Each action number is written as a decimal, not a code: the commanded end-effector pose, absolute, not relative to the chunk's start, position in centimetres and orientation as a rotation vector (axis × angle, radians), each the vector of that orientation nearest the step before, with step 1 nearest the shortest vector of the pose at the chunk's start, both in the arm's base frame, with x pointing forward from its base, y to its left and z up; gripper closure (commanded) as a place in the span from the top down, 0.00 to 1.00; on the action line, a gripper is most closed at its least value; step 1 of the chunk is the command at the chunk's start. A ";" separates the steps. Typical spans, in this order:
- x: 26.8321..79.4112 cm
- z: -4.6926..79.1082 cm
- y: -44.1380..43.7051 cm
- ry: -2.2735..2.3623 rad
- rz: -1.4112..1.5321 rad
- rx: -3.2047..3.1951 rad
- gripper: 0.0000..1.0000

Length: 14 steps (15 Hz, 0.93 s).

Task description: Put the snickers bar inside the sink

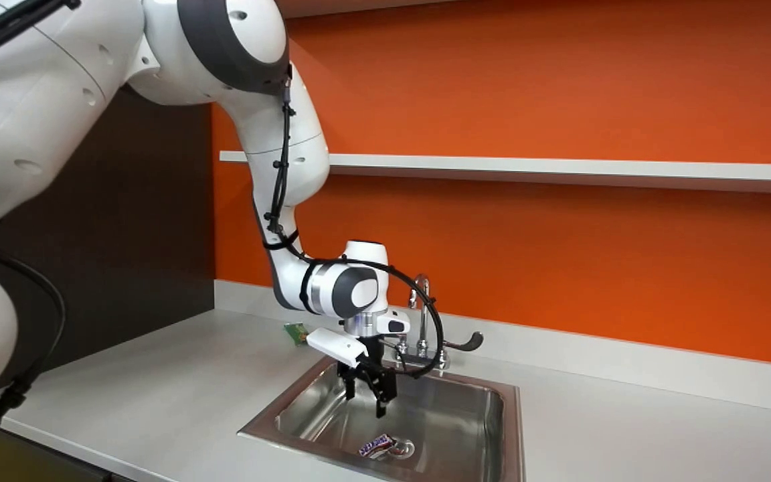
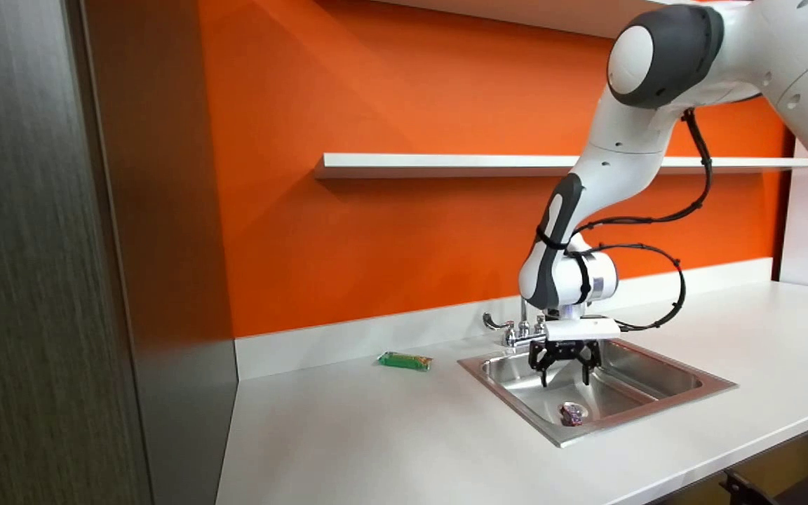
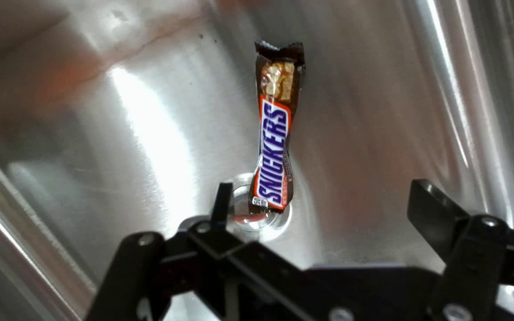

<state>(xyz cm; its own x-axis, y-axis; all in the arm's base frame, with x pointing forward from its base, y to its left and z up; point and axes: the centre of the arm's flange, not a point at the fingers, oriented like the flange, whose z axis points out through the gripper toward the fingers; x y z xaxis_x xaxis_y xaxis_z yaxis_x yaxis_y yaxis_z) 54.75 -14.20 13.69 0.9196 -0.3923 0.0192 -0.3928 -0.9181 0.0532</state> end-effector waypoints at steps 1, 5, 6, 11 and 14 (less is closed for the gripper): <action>50.6 17.4 -12.5 -0.435 0.011 3.062 1.00; 46.9 20.0 -9.9 -0.266 -0.023 3.066 1.00; 46.0 20.7 -9.2 -0.228 -0.028 3.064 1.00; 41.6 24.4 -6.7 -0.070 0.004 3.043 1.00; 39.3 26.8 -6.3 -0.026 0.047 3.034 1.00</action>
<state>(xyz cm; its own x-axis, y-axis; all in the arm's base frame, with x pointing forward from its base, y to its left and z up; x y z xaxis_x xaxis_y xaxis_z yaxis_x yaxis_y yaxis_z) 42.90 -6.84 22.95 0.9991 -0.0419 0.0111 -0.0428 -0.9945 0.0951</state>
